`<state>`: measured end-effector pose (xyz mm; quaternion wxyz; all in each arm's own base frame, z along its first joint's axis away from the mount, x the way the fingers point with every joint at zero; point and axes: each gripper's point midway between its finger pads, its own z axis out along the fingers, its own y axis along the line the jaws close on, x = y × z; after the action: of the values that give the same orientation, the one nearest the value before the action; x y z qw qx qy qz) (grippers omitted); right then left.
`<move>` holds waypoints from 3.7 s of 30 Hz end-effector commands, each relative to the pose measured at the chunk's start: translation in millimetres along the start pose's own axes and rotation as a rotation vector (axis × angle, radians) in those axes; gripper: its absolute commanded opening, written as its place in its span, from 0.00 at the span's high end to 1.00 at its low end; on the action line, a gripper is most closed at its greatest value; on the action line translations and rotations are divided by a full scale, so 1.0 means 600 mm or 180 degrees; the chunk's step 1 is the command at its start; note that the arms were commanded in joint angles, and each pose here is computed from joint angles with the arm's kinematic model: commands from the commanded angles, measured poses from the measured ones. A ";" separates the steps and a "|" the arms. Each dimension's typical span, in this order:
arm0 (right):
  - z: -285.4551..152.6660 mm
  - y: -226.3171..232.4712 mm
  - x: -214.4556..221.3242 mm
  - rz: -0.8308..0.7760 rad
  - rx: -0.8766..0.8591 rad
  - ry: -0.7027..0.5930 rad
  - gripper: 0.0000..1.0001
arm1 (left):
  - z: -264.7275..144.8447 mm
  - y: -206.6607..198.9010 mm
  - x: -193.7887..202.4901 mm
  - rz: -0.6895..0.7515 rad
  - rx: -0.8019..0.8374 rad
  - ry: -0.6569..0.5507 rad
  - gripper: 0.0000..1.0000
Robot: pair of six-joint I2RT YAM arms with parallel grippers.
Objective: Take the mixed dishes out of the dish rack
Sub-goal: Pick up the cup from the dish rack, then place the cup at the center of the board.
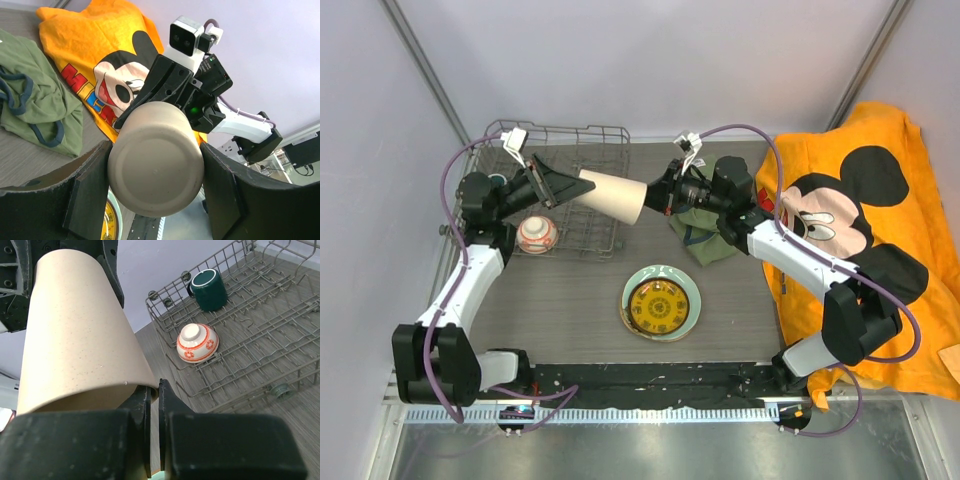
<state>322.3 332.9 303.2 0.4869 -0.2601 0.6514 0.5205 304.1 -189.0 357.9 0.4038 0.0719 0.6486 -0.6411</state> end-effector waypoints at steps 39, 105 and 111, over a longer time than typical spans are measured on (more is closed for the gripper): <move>-0.226 -0.029 -0.012 -0.1201 0.1338 0.0871 0.99 | -0.084 0.091 -0.044 0.0521 -0.1274 -0.0038 0.00; 0.024 0.039 0.287 -0.1555 0.0407 0.3875 0.99 | -0.414 0.263 -0.011 0.2477 -0.4089 0.1951 0.00; 0.032 0.033 0.294 -0.1581 0.0401 0.3899 0.99 | -0.419 0.263 -0.008 0.2464 -0.4061 0.1945 0.00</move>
<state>242.5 376.9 136.0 0.1261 -0.6146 0.7722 0.0997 292.0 61.9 189.1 0.3381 0.2101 0.9139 0.0798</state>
